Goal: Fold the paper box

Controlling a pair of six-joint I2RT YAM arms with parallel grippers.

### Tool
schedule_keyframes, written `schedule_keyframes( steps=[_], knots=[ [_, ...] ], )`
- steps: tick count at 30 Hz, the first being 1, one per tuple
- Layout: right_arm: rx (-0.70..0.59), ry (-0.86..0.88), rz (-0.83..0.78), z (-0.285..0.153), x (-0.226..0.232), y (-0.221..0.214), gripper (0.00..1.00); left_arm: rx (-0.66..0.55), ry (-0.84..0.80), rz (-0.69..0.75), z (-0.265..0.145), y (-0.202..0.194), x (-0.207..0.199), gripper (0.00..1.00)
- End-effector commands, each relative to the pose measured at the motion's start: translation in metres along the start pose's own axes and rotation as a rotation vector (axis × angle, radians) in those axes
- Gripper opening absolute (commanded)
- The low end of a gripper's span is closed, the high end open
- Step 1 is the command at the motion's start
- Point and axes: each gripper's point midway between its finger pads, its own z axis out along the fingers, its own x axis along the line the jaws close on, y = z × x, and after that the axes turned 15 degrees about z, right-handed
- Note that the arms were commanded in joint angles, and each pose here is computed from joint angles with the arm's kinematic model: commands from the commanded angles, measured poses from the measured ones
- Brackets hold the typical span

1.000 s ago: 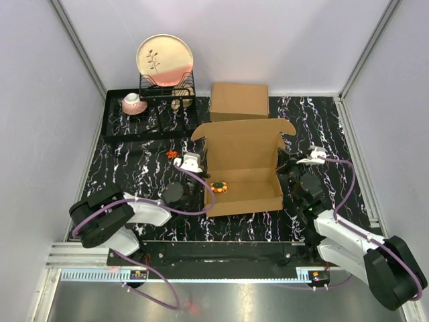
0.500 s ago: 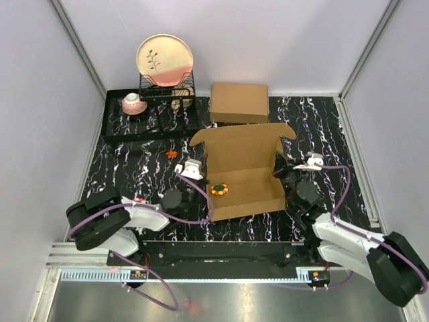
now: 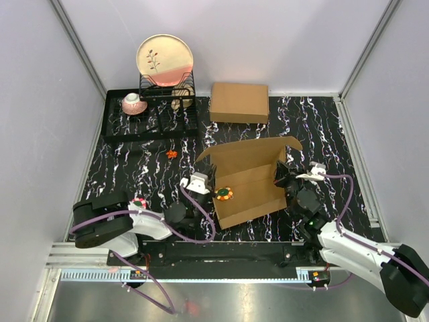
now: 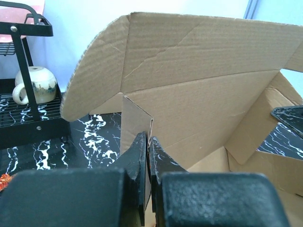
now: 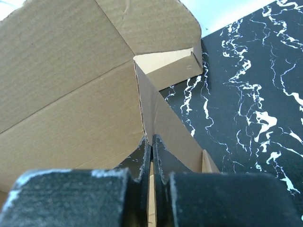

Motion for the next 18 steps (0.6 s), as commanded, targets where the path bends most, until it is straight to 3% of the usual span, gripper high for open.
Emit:
schedule_keyframes(
  steps=[1,9,18],
  knots=[
    [0.257,-0.041,-0.065,-0.028,-0.028,-0.061,0.03,-0.057,-0.159,-0.151,-0.025,0.006,-0.046,0.01],
    [0.255,-0.042,-0.065,-0.028,-0.027,-0.062,0.0,-0.159,-0.046,-0.089,-0.003,0.06,-0.024,0.0],
    [0.254,-0.042,-0.066,-0.029,-0.028,-0.061,0.0,-0.162,0.069,-0.11,0.012,0.075,-0.002,0.0]
  ],
)
